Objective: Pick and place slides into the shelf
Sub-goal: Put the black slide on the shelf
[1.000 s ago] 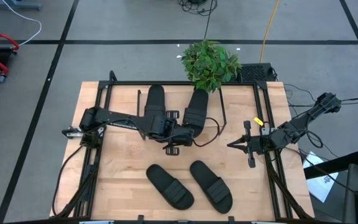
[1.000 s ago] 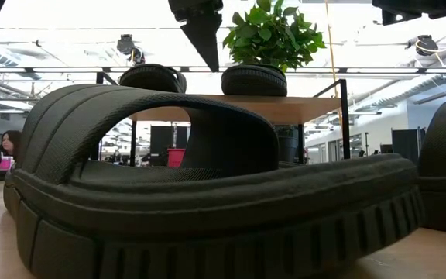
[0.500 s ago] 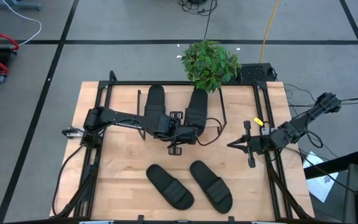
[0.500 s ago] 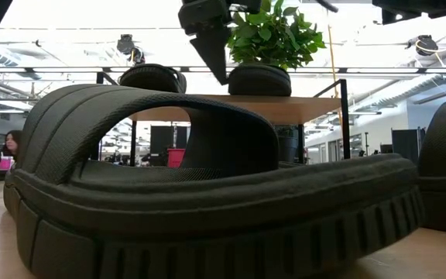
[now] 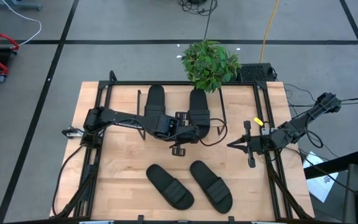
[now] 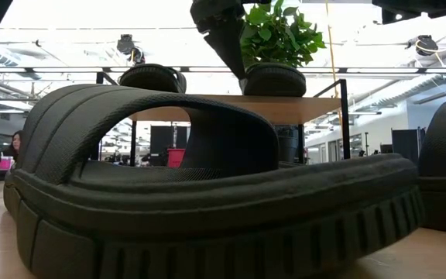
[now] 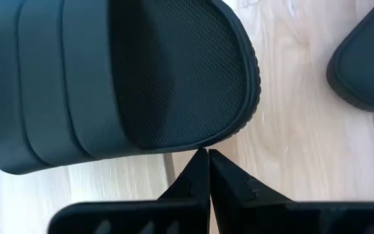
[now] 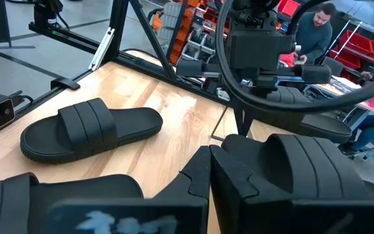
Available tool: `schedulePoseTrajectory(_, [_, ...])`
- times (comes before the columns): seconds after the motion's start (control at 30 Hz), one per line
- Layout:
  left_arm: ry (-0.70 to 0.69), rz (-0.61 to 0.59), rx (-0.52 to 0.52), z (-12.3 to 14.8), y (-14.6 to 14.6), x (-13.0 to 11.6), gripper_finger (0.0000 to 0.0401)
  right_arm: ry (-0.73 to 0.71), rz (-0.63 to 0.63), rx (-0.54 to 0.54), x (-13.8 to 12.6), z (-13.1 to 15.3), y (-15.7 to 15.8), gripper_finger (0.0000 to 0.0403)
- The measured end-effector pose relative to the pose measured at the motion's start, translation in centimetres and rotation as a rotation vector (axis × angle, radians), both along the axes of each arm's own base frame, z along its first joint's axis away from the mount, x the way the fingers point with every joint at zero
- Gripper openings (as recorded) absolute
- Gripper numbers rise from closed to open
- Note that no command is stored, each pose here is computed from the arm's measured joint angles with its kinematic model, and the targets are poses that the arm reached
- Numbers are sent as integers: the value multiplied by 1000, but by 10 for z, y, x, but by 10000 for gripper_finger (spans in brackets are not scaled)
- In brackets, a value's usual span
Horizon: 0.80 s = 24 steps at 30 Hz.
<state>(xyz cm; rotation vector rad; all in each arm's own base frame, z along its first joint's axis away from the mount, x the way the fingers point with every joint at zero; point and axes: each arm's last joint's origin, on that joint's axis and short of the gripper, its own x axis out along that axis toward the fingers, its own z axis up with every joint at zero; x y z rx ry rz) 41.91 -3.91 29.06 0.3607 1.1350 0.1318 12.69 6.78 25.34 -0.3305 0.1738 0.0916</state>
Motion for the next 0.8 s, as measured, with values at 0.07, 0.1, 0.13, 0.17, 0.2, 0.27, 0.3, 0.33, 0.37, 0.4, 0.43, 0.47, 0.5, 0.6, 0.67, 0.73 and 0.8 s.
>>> schedulePoseTrajectory(0.07, [4,-1,2,0,1,0,0,0,0,0,0,0,0,0])
schedulePoseTrajectory(0.1, [4,3,0,0,1,0,0,0,0,0,0,0,0,0])
schedulePoseTrajectory(0.13, [4,11,-3,0,1,-1,0,0,0,0,0,0,0,0])
schedulePoseTrajectory(0.17, [8,19,-6,0,1,-1,1,0,0,0,0,0,0,0])
schedulePoseTrajectory(0.2, [21,21,-6,0,1,-3,0,1,0,0,0,0,0,0])
schedulePoseTrajectory(0.27, [39,14,-17,1,-3,-7,0,7,0,-4,0,-1,0,0])
schedulePoseTrajectory(0.3, [36,-1,-33,2,-7,-7,0,10,0,-6,0,-1,0,0])
schedulePoseTrajectory(0.33, [36,-21,-48,3,-11,-8,0,12,0,-8,0,-1,0,0])
schedulePoseTrajectory(0.37, [37,-46,-65,3,-16,-8,0,12,0,-9,0,-1,0,0])
schedulePoseTrajectory(0.4, [39,-69,-81,3,-20,-8,0,12,0,-9,0,-1,0,0])
schedulePoseTrajectory(0.43, [35,-91,-97,2,-23,-7,0,12,0,-9,0,-1,0,0])
schedulePoseTrajectory(0.47, [23,-114,-123,2,-27,-6,0,12,0,-10,0,-1,0,0])
schedulePoseTrajectory(0.5, [5,-134,-146,2,-30,-3,0,12,0,-10,0,-1,0,0])
schedulePoseTrajectory(0.6, [-43,-163,-180,1,-32,3,0,12,0,-9,0,-1,0,0])
schedulePoseTrajectory(0.67, [-77,-180,-177,3,-33,6,0,11,0,-7,0,-1,0,0])
schedulePoseTrajectory(0.73, [-98,-182,-174,4,-31,8,0,9,-1,0,0,-1,0,0])
schedulePoseTrajectory(0.8, [-105,-175,-176,5,-28,9,0,9,-1,2,0,-1,0,0])
